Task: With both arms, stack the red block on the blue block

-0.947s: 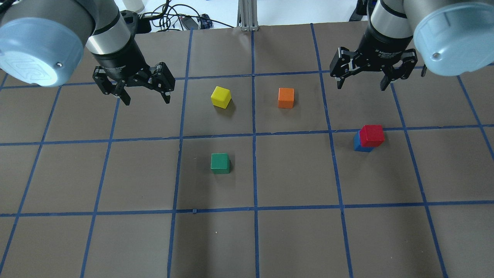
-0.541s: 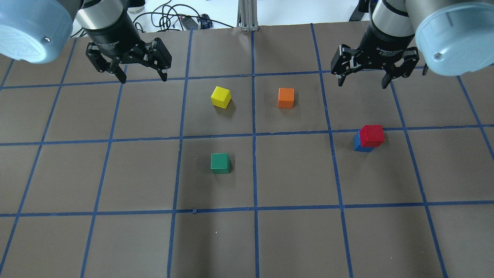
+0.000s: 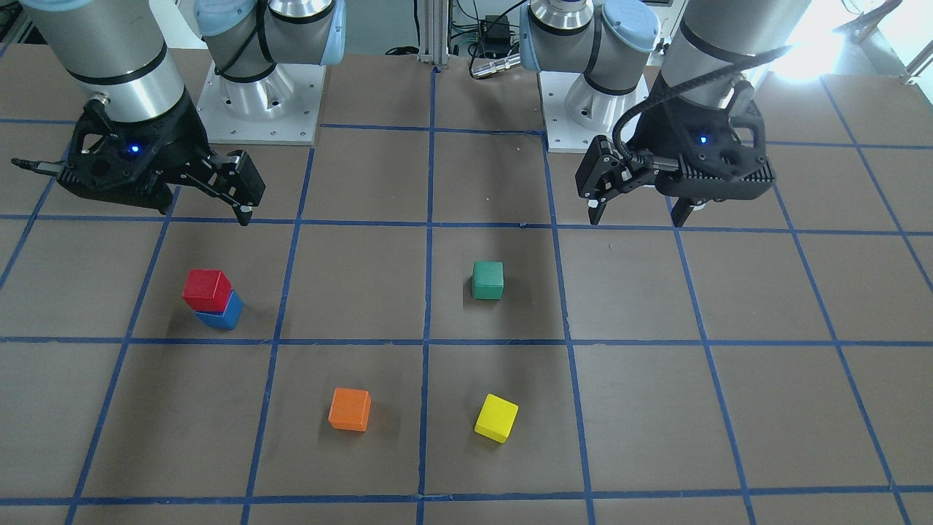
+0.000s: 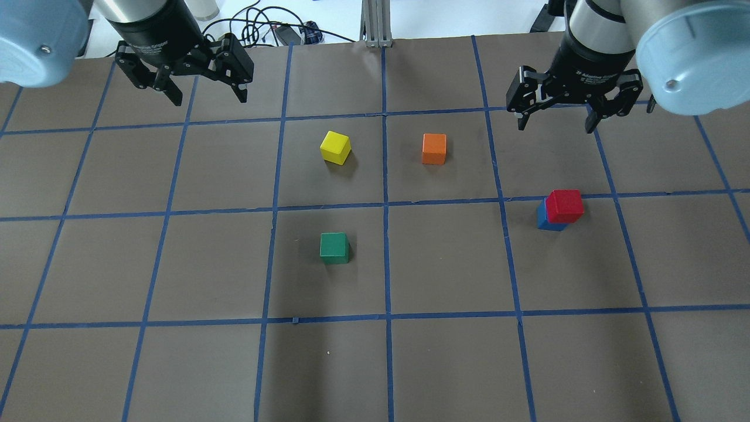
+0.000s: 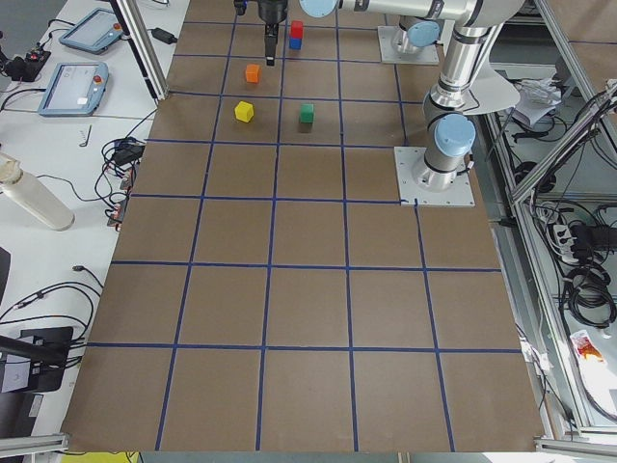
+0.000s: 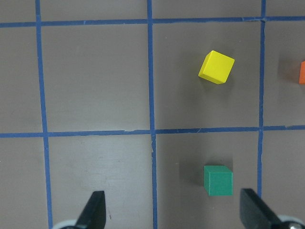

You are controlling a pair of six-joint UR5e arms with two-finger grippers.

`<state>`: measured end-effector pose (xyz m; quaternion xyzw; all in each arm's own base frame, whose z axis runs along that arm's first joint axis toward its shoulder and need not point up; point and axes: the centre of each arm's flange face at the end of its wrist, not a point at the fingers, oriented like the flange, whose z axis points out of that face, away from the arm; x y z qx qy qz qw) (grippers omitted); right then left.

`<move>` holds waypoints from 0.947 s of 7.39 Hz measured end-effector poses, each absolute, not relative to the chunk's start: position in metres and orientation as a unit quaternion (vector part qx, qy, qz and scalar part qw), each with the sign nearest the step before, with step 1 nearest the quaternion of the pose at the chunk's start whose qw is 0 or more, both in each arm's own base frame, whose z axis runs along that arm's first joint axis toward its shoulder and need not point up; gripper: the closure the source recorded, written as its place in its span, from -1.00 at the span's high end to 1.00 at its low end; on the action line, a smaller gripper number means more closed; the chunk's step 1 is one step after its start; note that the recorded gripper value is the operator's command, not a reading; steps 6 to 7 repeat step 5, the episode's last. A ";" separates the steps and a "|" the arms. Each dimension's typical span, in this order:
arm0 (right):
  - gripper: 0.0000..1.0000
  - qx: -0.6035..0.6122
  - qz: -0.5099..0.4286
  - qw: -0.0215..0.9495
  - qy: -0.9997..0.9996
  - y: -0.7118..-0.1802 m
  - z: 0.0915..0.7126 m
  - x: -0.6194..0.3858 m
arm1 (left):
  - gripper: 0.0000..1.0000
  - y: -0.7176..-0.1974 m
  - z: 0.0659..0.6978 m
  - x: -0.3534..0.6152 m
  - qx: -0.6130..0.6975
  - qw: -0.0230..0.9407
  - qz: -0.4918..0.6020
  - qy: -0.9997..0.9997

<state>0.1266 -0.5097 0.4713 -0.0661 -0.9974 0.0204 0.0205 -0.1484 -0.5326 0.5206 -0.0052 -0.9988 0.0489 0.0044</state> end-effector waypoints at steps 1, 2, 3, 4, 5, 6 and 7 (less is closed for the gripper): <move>1.00 -0.067 0.023 0.024 -0.997 -0.509 0.473 0.125 | 1.00 -0.529 0.523 -0.149 -0.007 0.004 0.052 -0.999; 1.00 -0.067 0.026 0.025 -0.997 -0.509 0.474 0.123 | 1.00 -0.531 0.524 -0.148 -0.007 0.005 0.055 -0.998; 1.00 -0.068 0.027 0.026 -0.997 -0.509 0.473 0.123 | 1.00 -0.534 0.525 -0.146 -0.004 0.005 0.057 -0.998; 1.00 -0.068 0.026 0.026 -0.997 -0.509 0.473 0.123 | 1.00 -0.534 0.525 -0.144 -0.002 0.004 0.056 -0.998; 1.00 -0.068 0.026 0.027 -0.997 -0.509 0.473 0.123 | 1.00 -0.531 0.524 -0.143 -0.002 0.004 0.055 -0.998; 1.00 -0.068 0.026 0.027 -0.997 -0.509 0.473 0.123 | 1.00 -0.531 0.524 -0.143 -0.002 0.004 0.055 -0.998; 1.00 -0.068 0.026 0.027 -0.997 -0.509 0.473 0.123 | 1.00 -0.531 0.524 -0.143 -0.002 0.004 0.055 -0.998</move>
